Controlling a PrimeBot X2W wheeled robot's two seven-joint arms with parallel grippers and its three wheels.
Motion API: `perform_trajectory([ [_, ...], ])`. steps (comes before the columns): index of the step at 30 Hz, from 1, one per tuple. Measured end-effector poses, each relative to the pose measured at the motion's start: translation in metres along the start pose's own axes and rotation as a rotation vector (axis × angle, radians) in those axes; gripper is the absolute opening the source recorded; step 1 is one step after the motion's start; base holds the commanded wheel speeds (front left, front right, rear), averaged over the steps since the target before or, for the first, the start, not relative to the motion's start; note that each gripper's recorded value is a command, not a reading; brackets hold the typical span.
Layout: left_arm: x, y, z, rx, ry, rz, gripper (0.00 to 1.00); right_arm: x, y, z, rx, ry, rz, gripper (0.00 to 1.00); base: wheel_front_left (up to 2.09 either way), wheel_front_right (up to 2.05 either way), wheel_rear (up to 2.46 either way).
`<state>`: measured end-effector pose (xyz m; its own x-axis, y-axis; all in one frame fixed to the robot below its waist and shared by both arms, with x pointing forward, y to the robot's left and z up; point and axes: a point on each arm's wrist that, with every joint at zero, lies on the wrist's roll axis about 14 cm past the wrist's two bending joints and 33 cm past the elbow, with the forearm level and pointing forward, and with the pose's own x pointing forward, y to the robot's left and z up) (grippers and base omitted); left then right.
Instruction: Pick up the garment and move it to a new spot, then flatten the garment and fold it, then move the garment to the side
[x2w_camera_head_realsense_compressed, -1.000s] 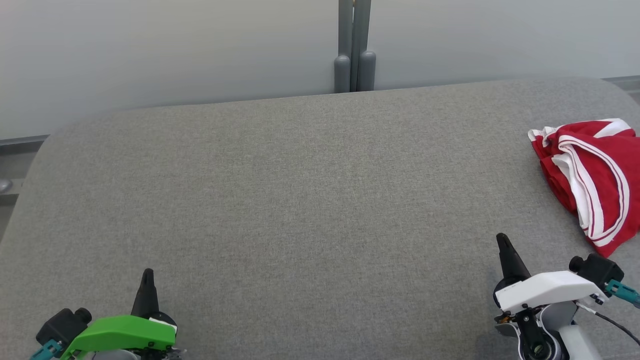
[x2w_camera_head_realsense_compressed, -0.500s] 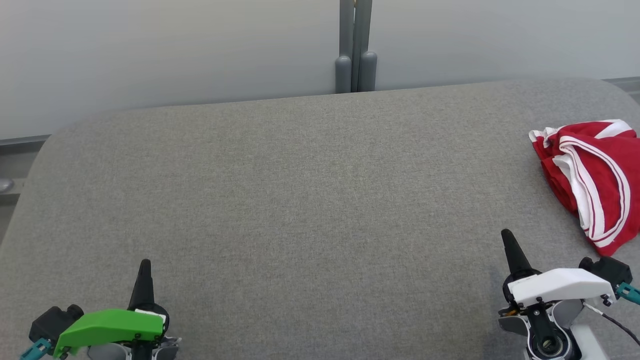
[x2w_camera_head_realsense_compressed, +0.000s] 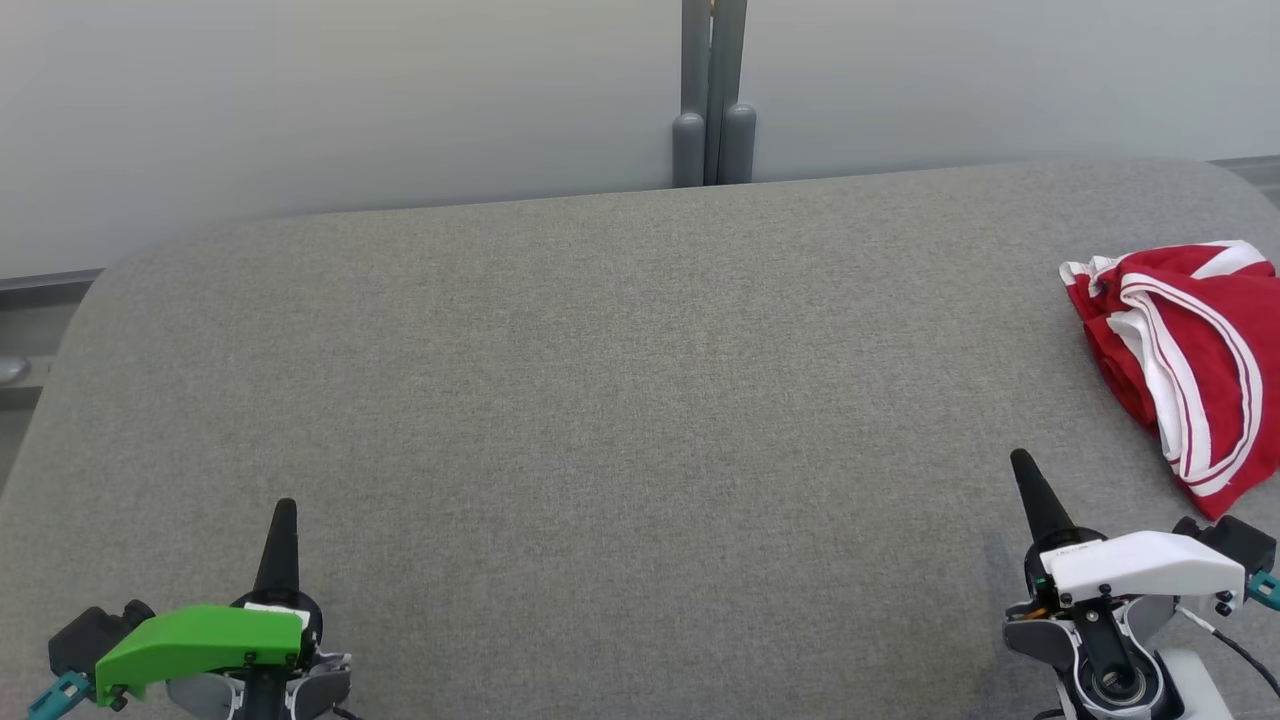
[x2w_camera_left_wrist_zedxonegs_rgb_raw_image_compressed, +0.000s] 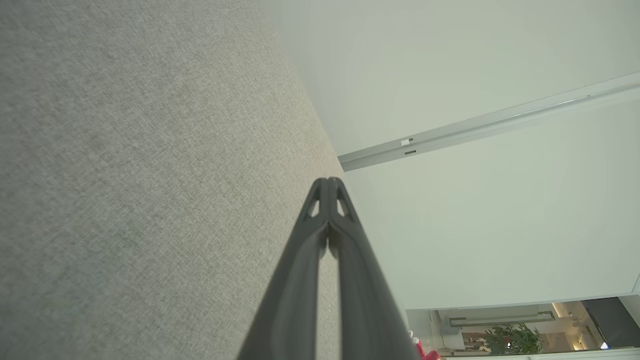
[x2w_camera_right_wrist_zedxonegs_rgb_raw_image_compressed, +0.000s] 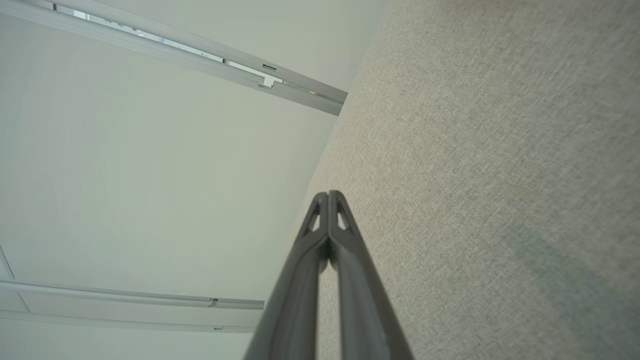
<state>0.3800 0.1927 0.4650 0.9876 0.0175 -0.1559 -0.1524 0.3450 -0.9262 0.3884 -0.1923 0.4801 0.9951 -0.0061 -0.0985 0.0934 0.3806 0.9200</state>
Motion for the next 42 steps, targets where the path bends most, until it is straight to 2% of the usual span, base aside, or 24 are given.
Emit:
perform_trajectory([
  [42, 0.006, -0.033, 0.018, -0.33, -0.008, -0.13, 0.0, 0.002, 0.019, 0.015, 0.366, -0.009, 0.08, 0.0, 0.0, 0.0, 0.0],
])
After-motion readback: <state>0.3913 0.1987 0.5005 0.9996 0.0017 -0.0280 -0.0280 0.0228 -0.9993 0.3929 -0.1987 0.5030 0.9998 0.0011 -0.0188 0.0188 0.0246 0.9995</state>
